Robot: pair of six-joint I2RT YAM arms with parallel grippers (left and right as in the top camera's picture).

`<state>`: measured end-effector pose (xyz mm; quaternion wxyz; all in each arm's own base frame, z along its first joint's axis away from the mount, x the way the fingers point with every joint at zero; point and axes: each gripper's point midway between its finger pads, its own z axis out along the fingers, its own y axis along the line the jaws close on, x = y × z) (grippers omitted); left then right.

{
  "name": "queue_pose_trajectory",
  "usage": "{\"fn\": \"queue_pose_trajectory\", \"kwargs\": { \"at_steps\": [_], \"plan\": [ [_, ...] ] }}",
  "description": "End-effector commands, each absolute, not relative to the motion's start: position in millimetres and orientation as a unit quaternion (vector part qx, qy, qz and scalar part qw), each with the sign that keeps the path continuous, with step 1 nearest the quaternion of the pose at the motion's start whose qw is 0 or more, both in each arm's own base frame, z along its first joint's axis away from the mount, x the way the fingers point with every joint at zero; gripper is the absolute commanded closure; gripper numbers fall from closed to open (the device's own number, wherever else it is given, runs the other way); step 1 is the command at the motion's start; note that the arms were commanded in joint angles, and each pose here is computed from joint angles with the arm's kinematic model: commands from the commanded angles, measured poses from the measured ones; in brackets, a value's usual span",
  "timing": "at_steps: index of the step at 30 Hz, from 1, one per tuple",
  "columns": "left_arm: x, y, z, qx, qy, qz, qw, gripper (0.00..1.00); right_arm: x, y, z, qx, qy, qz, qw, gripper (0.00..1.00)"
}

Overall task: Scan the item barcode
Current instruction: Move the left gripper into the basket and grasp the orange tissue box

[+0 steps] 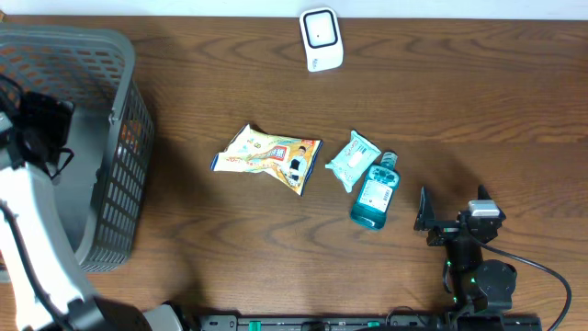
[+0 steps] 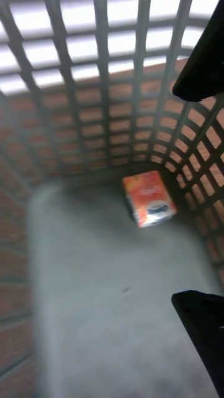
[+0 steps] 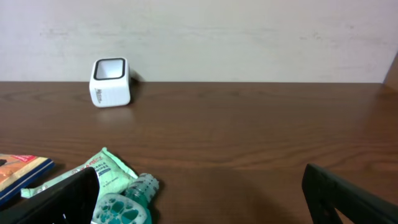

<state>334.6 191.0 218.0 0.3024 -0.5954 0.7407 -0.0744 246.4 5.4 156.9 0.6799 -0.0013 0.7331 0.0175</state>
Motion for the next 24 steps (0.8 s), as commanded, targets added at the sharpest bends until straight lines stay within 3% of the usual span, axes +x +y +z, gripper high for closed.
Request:
{"fn": "queue_pose_trajectory", "kwargs": {
  "at_steps": [1, 4, 9, 14, 24],
  "plan": [
    [353.3, 173.2, 194.4, -0.602, 0.743, -0.148, 0.250, 0.02, 246.2, 3.6, 156.6, 0.007, 0.733, 0.019, 0.680, 0.01],
    [358.3, 169.1, 168.9, -0.595, 0.759, -0.157, 0.213, 0.00, 246.2, 3.6, 156.6, 0.007, 0.733, 0.019, 0.680, 0.01],
    [371.4, 175.3, 135.2, -0.484, 0.840, -0.130, 0.207, 0.02, 246.2, 3.5, 156.6, 0.007, 0.733, 0.019, 0.680, 0.01],
    [379.6, 173.2, 125.7, -0.339, 0.907, -0.113, 0.224, 0.02, 246.2, 3.6, 156.7, 0.007, 0.733, 0.019, 0.680, 0.01],
    [388.6, 179.2, 123.7, -0.205, 0.943, -0.072, 0.252, 0.02, 246.2, 3.5, 156.6, 0.007, 0.733, 0.019, 0.680, 0.01]
  ]
}}
